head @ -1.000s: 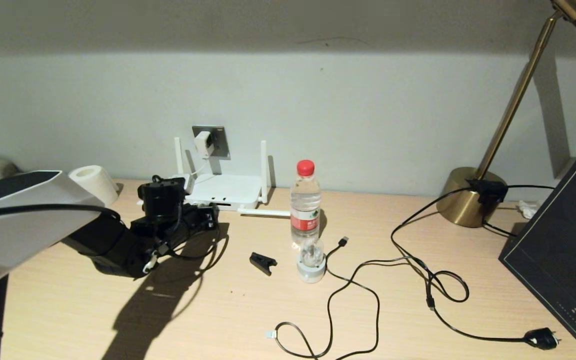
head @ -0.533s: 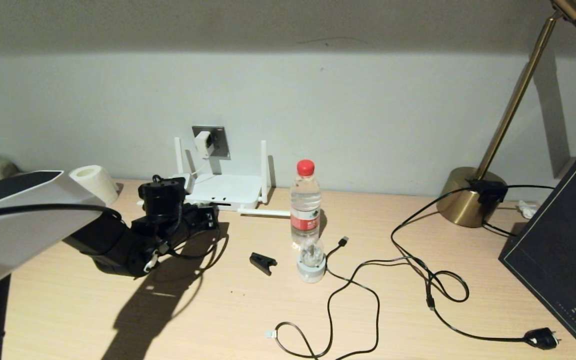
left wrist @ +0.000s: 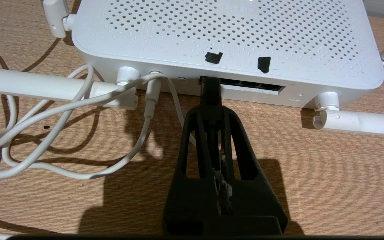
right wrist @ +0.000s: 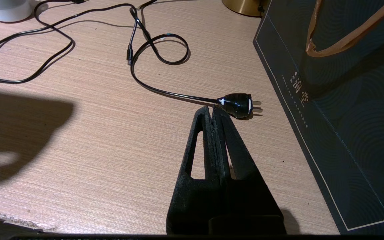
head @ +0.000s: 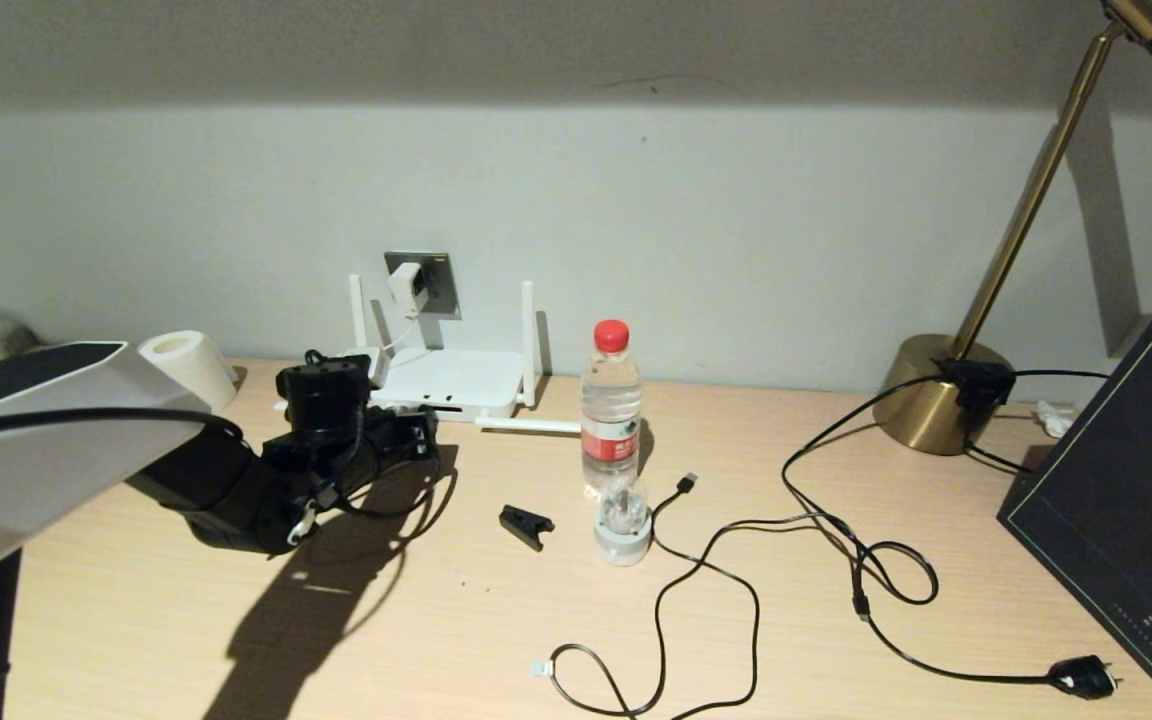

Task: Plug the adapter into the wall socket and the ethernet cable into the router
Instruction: Plug cable into router interface

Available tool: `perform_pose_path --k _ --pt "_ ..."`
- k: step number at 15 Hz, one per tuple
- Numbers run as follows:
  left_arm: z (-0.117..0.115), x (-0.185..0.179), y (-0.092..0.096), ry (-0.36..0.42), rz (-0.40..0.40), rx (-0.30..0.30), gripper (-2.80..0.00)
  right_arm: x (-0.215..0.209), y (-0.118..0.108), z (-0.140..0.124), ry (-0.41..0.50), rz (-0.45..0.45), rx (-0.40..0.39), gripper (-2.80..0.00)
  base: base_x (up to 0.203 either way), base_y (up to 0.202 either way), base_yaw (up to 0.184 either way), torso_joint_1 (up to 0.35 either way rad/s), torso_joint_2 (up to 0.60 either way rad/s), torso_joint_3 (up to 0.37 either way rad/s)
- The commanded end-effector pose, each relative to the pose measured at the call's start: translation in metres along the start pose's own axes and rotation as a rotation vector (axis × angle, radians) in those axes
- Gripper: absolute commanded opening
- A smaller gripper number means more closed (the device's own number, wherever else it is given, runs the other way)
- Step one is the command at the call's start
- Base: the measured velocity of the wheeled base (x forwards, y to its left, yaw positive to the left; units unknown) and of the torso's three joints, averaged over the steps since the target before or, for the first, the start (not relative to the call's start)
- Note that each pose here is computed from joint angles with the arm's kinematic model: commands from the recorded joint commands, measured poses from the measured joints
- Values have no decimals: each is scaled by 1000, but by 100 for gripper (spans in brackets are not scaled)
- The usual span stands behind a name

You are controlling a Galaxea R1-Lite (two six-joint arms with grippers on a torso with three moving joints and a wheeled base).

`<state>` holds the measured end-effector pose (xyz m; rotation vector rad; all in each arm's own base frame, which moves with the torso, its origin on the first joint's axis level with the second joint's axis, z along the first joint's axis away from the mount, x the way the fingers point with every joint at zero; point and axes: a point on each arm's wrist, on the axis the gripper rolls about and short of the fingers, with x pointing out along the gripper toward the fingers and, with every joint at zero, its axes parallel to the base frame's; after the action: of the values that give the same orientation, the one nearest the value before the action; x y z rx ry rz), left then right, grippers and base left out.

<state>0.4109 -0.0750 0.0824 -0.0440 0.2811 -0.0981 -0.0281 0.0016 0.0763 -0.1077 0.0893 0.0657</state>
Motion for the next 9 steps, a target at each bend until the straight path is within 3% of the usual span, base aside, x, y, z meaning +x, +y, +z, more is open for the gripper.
perform_pose_path --k 1,9 --pt "-1 3 1 -4 2 -3 -280 0 0 0 2 1 -1 -280 0 0 0 0 0 0" --pt "0 7 0 -10 2 -2 -280 0 0 0 2 1 -1 -280 0 0 0 0 0 0"
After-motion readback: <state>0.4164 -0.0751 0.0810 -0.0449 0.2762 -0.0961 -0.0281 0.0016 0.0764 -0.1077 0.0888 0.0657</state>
